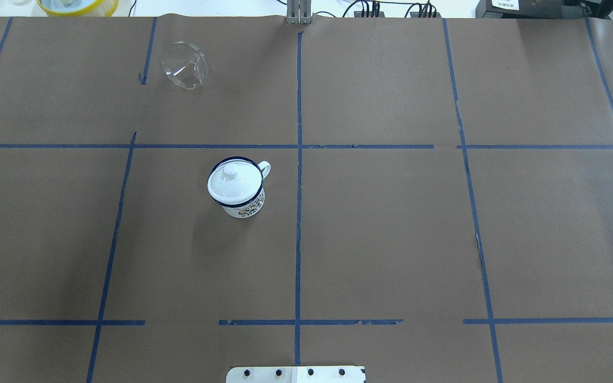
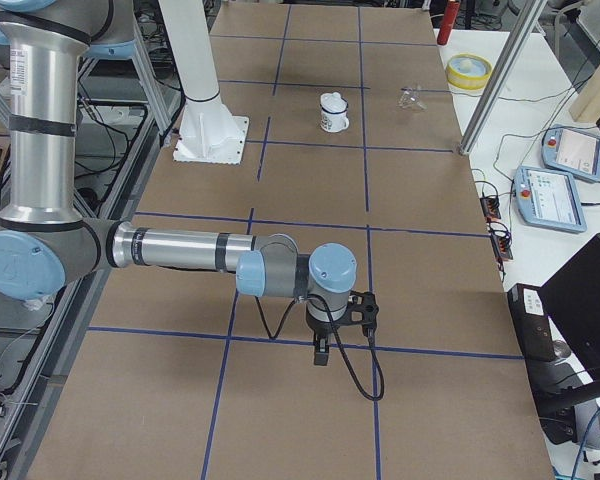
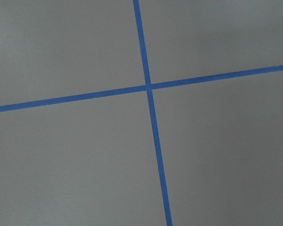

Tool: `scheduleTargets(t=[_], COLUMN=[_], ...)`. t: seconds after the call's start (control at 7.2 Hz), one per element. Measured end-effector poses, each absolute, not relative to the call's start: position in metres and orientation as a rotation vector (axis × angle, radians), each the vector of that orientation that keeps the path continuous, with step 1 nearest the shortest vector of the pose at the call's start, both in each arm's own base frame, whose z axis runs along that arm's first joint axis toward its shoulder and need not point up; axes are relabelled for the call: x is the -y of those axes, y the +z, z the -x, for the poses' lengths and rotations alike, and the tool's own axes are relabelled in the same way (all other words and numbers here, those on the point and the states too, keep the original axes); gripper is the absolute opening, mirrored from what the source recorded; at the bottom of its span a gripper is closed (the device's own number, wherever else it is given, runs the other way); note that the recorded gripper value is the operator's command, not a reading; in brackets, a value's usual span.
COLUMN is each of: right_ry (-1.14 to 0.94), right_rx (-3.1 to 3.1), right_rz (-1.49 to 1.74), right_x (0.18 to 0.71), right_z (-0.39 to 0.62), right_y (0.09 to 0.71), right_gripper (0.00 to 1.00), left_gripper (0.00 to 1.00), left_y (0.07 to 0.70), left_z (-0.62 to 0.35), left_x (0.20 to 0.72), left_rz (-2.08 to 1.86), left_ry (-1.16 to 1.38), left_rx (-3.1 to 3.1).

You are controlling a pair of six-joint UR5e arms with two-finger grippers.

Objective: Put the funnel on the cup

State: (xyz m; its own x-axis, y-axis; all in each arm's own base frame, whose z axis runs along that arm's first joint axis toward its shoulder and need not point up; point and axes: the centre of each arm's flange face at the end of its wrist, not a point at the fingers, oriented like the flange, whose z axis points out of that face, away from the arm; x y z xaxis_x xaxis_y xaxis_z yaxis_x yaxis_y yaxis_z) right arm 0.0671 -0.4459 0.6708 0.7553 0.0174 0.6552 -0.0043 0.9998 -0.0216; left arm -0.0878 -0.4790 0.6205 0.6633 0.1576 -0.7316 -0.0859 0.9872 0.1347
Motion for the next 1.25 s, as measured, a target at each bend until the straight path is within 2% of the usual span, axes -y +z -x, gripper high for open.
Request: scheduleTargets(t=[0.69,1.25], right_ry=[0.012,0.012], right_rx=[0.715,0.715], right_rz=[0.019,0.019], right_x=[0.446,0.446], right_z=[-0.067,-0.067], right_y=[0.671,0.671], right_gripper=[1.0,1.0], left_gripper=[1.0,1.0], left_y=[0.594,0.47], left_z=[0.088,0.094], left_x=[0.488,0.562], left_rz=[-0.145,-0.41], left_ry=[0.164,0.279], left_rx=[-0.822,-0.765])
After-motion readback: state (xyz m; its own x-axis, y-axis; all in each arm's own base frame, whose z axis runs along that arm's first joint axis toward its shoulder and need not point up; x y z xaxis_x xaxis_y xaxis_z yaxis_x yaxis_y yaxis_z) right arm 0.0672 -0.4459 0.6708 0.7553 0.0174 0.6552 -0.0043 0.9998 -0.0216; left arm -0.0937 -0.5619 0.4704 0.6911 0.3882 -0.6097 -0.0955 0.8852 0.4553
